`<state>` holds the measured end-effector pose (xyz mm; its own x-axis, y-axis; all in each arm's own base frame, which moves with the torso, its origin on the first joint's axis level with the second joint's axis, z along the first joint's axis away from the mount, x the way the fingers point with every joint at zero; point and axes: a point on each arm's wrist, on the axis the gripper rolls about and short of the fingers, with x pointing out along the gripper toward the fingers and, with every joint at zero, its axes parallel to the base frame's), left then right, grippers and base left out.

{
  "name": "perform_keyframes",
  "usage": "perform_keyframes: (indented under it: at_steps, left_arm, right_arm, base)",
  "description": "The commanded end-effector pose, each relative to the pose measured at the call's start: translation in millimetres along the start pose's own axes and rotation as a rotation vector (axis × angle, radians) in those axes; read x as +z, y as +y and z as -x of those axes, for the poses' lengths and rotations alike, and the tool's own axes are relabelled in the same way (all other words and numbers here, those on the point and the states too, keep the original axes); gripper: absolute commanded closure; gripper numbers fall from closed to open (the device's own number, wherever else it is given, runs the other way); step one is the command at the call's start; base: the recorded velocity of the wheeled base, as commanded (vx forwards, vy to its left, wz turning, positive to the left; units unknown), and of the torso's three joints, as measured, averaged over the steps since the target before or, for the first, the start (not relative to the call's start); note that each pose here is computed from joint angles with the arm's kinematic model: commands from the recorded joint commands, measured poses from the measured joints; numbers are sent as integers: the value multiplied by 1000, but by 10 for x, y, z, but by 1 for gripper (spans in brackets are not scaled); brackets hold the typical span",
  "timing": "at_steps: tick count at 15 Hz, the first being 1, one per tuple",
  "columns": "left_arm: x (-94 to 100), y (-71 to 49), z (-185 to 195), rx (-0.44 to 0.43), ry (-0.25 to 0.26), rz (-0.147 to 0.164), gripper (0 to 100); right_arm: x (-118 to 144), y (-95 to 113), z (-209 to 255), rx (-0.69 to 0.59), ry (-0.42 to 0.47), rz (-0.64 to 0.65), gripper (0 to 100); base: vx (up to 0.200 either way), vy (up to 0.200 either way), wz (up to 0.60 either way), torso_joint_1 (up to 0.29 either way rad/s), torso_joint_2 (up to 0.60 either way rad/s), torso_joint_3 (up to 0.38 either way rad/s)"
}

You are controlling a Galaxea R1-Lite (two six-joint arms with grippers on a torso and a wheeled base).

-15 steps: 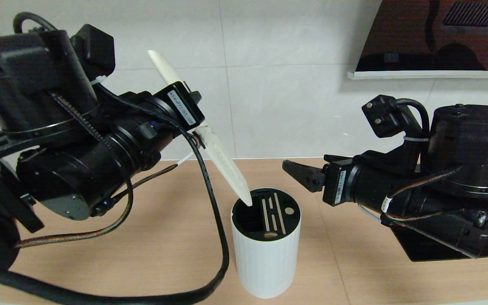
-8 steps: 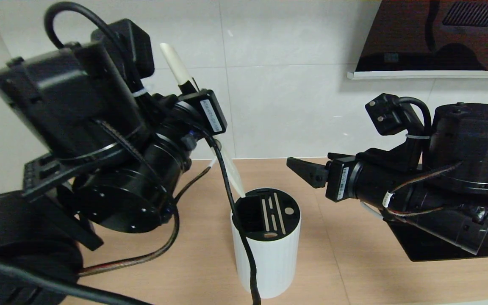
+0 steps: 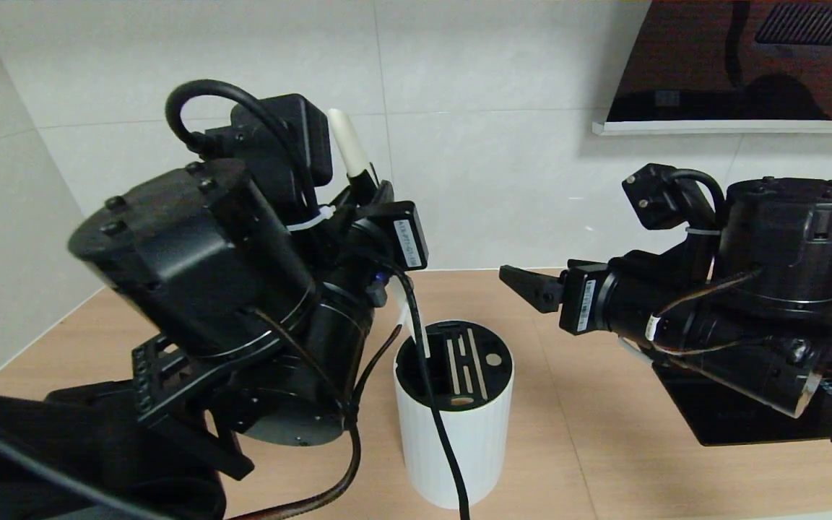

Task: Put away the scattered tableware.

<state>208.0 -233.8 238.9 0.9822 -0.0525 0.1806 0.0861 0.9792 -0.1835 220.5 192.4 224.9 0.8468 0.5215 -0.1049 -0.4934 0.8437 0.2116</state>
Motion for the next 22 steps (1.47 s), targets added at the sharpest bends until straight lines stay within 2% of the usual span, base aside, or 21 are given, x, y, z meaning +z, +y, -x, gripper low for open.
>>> perform_keyframes:
  at_steps: [1, 4, 8, 10, 14, 17, 22]
  left_arm:
    - [-118, -19, 7, -8, 27, -27, 100]
    - [-208, -31, -2, -10, 43, -42, 100]
    - [-244, -76, 17, -23, 40, -34, 100]
    - [-277, -85, 30, -28, 49, -41, 100]
    - [-437, -129, 8, -29, 69, -59, 100]
    - [-485, -138, 35, -39, 78, -67, 100]
    - [-630, -136, 60, -44, 111, -101, 100]
  right_arm:
    - [20, -74, -50, -29, -6, -1, 0]
    - [21, -97, -57, -37, -6, -2, 0]
    - [9, -99, -64, -38, -1, -1, 0]
    - [9, -99, -64, -38, -1, -1, 0]
    - [9, -99, -64, -38, -1, -1, 0]
    - [-8, -101, -75, -39, 4, 0, 0]
    - [-11, -102, -70, -39, 5, 11, 0]
  base:
    - [0, 0, 0, 0, 0, 0]
    - [0, 0, 0, 0, 0, 0]
    - [0, 0, 0, 0, 0, 0]
    - [0, 0, 0, 0, 0, 0]
    - [0, 0, 0, 0, 0, 0]
    - [0, 0, 0, 0, 0, 0]
    - [0, 0, 0, 0, 0, 0]
